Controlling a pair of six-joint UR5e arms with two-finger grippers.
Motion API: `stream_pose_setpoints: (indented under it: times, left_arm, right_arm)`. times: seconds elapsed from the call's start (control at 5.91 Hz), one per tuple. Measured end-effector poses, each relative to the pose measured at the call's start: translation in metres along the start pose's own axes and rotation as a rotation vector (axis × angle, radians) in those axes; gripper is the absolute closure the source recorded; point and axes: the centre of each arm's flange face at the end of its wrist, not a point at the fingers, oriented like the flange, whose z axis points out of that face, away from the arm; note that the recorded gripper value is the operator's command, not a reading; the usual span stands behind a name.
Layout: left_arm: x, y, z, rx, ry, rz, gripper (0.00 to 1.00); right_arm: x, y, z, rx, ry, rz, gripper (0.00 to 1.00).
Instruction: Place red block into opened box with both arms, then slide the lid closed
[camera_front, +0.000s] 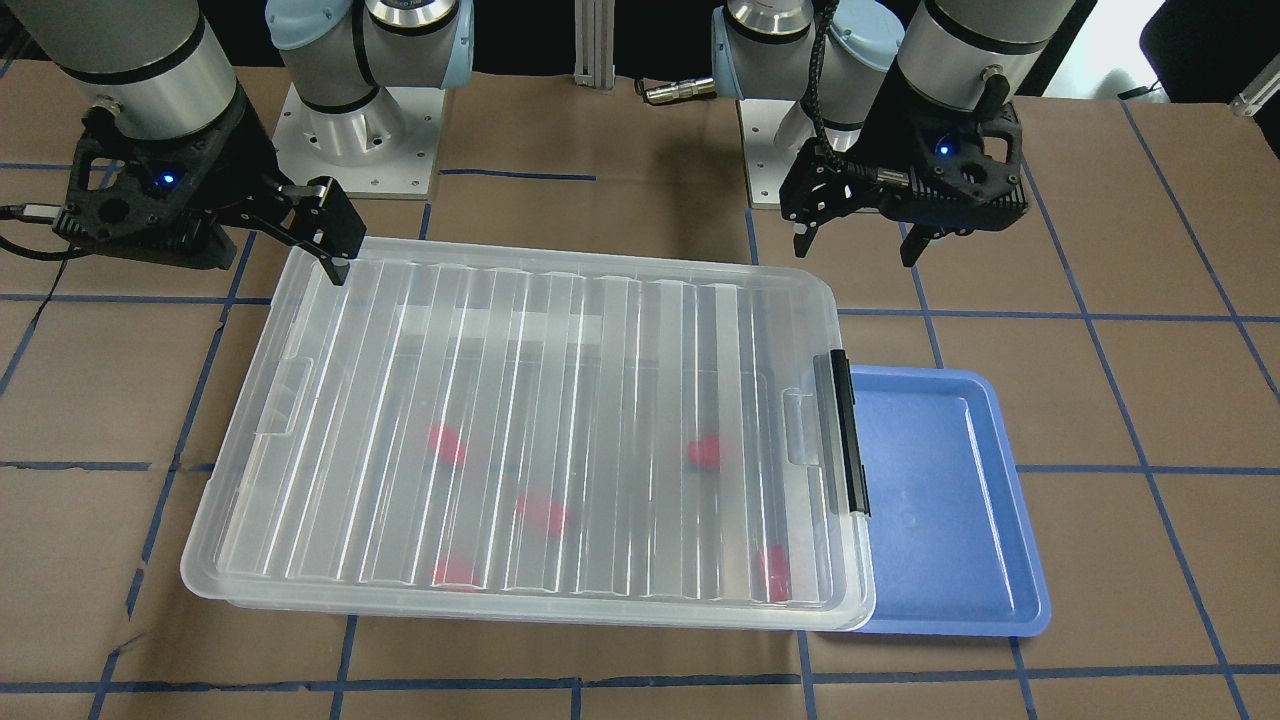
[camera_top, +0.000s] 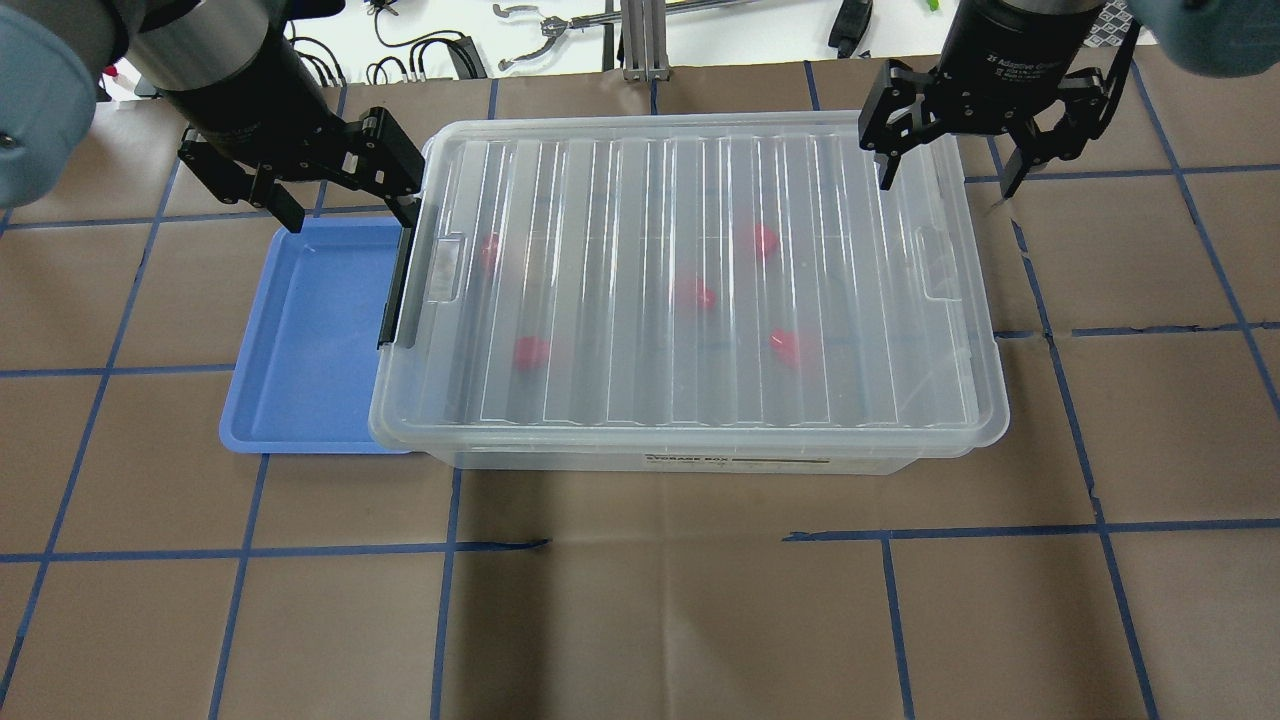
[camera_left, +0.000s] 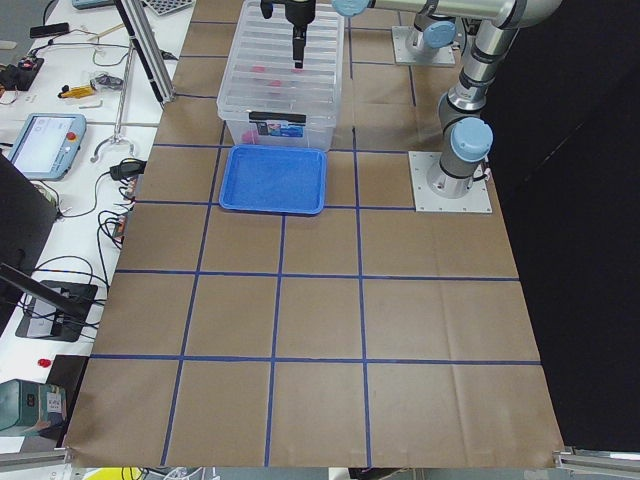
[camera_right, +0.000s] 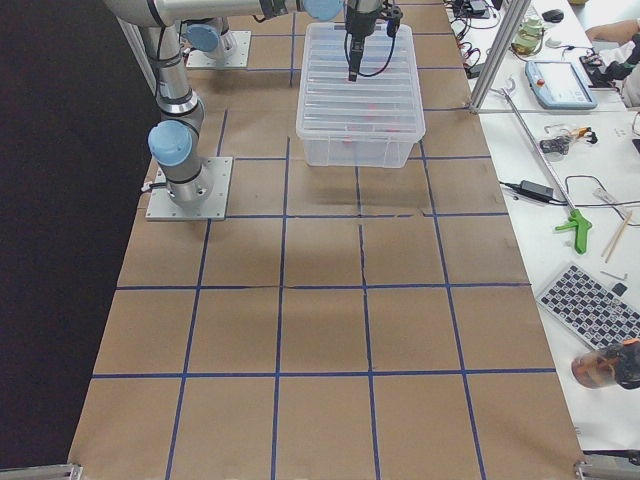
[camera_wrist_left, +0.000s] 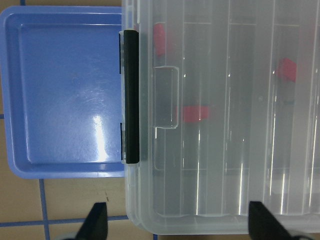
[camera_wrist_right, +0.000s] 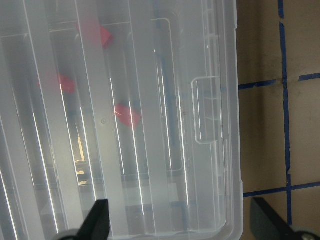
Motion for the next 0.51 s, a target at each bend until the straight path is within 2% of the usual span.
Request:
stream_pose_setpoints:
  times: [0.51]
  left_arm:
    - [-0.0065,-0.0016,-0.0014,0.002,-0.002,-0.014,0.02]
  right_arm:
    - [0.0015,0.0005,-0.0026,0.006,-0.001,0.001,0.00]
